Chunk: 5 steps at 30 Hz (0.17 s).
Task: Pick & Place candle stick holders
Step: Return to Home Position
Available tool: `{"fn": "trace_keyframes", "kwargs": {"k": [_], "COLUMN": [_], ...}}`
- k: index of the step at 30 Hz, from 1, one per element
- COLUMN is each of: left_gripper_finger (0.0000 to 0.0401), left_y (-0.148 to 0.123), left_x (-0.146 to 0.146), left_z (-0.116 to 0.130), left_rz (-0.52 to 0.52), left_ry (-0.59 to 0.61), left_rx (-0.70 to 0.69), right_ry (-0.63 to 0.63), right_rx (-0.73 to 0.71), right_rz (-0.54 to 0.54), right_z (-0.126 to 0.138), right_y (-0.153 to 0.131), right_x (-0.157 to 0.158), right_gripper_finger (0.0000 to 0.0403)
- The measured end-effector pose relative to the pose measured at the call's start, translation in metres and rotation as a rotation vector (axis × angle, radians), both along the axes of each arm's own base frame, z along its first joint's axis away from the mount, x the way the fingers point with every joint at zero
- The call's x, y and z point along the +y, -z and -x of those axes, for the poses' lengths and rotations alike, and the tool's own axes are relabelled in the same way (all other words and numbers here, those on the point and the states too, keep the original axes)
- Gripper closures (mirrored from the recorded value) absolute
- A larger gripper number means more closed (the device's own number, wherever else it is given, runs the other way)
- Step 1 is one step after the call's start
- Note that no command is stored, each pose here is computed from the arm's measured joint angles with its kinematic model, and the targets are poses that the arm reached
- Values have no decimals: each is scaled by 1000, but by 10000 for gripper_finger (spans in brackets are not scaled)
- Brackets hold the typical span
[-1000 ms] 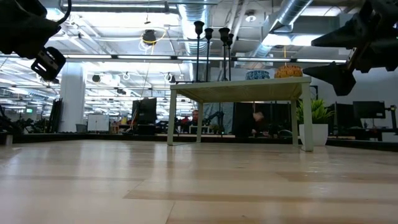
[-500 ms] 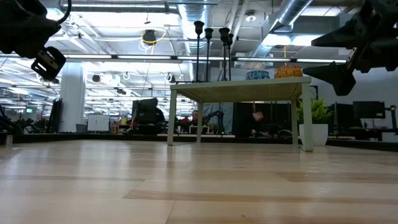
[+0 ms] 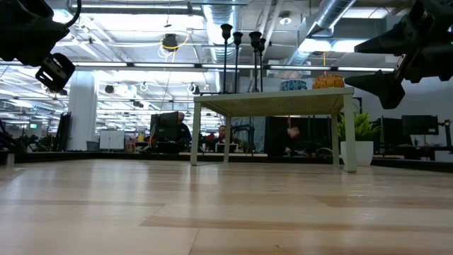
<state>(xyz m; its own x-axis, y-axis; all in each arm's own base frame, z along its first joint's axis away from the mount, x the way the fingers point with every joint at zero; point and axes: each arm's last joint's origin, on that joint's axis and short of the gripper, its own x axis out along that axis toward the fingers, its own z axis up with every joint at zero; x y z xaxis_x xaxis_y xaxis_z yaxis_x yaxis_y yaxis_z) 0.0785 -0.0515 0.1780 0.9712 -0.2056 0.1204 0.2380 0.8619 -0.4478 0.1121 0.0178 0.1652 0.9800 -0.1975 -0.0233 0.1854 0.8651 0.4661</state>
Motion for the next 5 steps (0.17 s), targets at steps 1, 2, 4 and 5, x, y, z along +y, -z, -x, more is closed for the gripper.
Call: {"fn": "trace_keyframes", "kwargs": {"k": [1,2,4,5], "left_gripper_finger": [390,390,390,390], "left_y": [0,0,0,0], "left_x": [0,0,0,0], "left_z": [0,0,0,0], "left_rz": [0,0,0,0], "left_ry": [0,0,0,0], "left_rx": [0,0,0,0], "right_ry": [0,0,0,0], "right_rx": [0,0,0,0], "right_rz": [0,0,0,0], "right_z": [0,0,0,0], "right_y": [0,0,0,0], "right_x": [0,0,0,0], "right_gripper_finger": [75,75,75,75]}}
